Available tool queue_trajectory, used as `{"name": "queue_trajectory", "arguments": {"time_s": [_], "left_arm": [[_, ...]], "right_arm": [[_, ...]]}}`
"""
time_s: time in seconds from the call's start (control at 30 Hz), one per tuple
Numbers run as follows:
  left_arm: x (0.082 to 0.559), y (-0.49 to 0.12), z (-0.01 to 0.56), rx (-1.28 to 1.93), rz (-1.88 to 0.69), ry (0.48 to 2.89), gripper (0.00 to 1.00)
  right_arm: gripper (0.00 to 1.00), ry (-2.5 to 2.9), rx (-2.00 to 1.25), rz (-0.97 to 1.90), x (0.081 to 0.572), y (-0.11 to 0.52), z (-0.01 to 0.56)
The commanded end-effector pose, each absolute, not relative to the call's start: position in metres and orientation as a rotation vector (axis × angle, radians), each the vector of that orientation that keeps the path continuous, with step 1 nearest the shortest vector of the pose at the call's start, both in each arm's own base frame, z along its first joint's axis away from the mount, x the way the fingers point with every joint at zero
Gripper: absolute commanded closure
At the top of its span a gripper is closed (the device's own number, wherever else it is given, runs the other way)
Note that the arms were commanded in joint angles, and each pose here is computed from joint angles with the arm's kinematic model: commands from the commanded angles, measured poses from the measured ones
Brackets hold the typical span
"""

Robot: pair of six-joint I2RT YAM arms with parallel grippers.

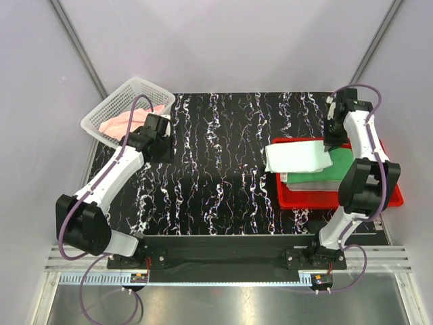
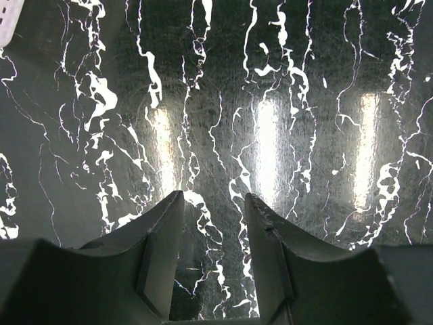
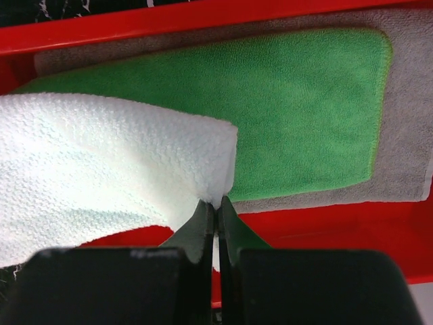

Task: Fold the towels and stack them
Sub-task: Neatly place the folded towel into the bin

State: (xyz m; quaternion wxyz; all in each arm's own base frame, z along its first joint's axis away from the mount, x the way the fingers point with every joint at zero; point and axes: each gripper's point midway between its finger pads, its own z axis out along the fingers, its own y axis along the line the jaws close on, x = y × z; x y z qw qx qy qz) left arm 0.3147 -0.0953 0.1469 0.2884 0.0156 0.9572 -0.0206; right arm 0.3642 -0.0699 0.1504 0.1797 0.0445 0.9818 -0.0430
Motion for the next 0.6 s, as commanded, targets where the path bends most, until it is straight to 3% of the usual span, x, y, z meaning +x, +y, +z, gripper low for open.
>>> {"name": "queue_trajectory", "arguments": {"time_s": [0.0, 0.57], "left_arm": [[0.327, -0.098, 0.163, 0.04, -0.072, 2.509, 0.54], [0.331, -0.096, 0.177, 0.042, -0.053, 2.486, 0.54]], "right_arm": [[1.0, 2.772, 0.117, -0.174, 0.37, -0.083, 0.154], [1.0, 2.805, 0.17, -0.238, 0.389, -0.114, 0.134]]}}
